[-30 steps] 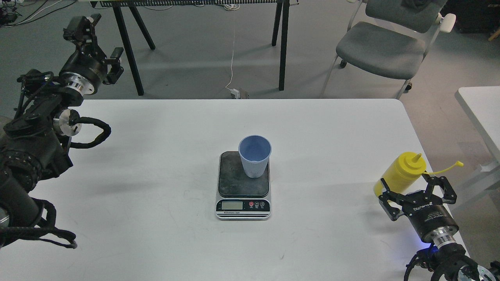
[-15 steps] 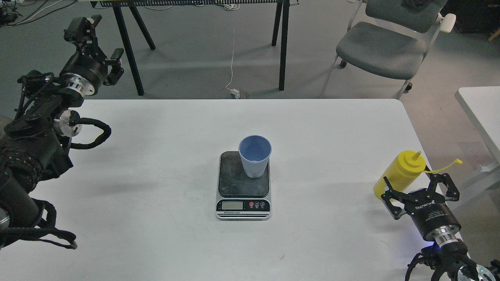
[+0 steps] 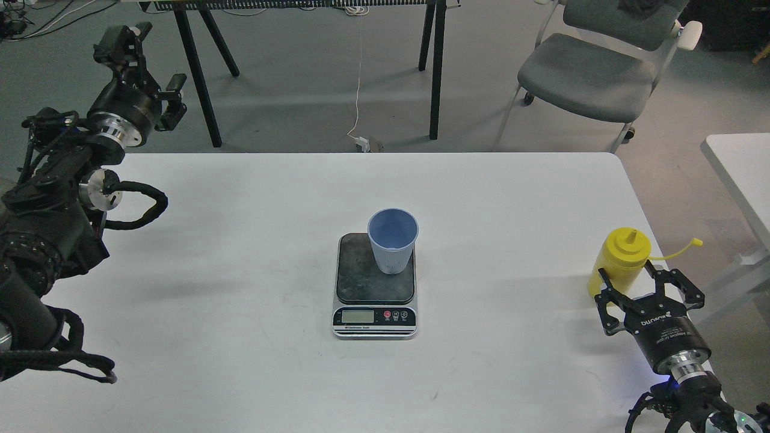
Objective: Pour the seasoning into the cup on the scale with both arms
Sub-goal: 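Move the right gripper to the yellow bottle and close around it, then lift the yellow bottle with the right gripper and tilt it over the cup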
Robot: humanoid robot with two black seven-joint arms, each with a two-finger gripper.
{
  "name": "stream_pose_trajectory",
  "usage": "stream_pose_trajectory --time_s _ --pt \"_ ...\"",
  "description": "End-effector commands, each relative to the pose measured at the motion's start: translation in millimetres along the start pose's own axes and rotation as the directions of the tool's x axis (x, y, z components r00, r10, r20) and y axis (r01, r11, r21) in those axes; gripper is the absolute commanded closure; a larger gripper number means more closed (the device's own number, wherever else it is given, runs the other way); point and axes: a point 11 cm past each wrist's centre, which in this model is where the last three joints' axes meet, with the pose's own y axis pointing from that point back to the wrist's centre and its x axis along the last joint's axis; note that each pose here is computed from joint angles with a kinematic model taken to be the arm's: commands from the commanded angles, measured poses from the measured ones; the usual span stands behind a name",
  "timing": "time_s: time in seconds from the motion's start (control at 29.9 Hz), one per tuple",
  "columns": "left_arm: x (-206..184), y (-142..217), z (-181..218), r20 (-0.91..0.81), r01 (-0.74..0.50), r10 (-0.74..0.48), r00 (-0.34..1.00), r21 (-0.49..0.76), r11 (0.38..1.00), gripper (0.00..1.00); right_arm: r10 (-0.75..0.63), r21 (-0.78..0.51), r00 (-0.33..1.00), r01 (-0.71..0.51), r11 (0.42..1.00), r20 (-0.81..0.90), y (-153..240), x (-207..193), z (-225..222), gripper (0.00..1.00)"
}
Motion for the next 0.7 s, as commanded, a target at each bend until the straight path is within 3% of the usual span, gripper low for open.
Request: stream_pose_trajectory --time_s 0.0,0.3,0.53,0.67 --pt "0.1 0.0 0.0 0.0 0.0 0.0 1.0 0.0 1.0 0.01 0.003 -0.001 1.0 -0.003 1.0 0.001 1.0 0.9 0.4 0.45" --pt "0.0 -0.4 1.0 0.002 0.001 -0.001 1.0 -0.001 1.0 0.01 -0.045 -0.016 0.996 0.044 0.999 -0.075 -8.9 -12.2 -11.0 0.46" --pt "-6.2 -4.4 3.8 -0.003 0.013 -0.013 1.0 -0.009 1.0 0.01 -0.273 -0.099 0.886 0.254 0.962 -0.375 -60.7 -87.6 -48.2 0.46" --pt "-9.8 -5.4 1.7 -0.008 0.018 -0.018 1.0 -0.008 1.0 0.01 -0.417 -0.229 0.729 0.35 0.909 -0.543 -92.8 -143.3 -47.0 0.46"
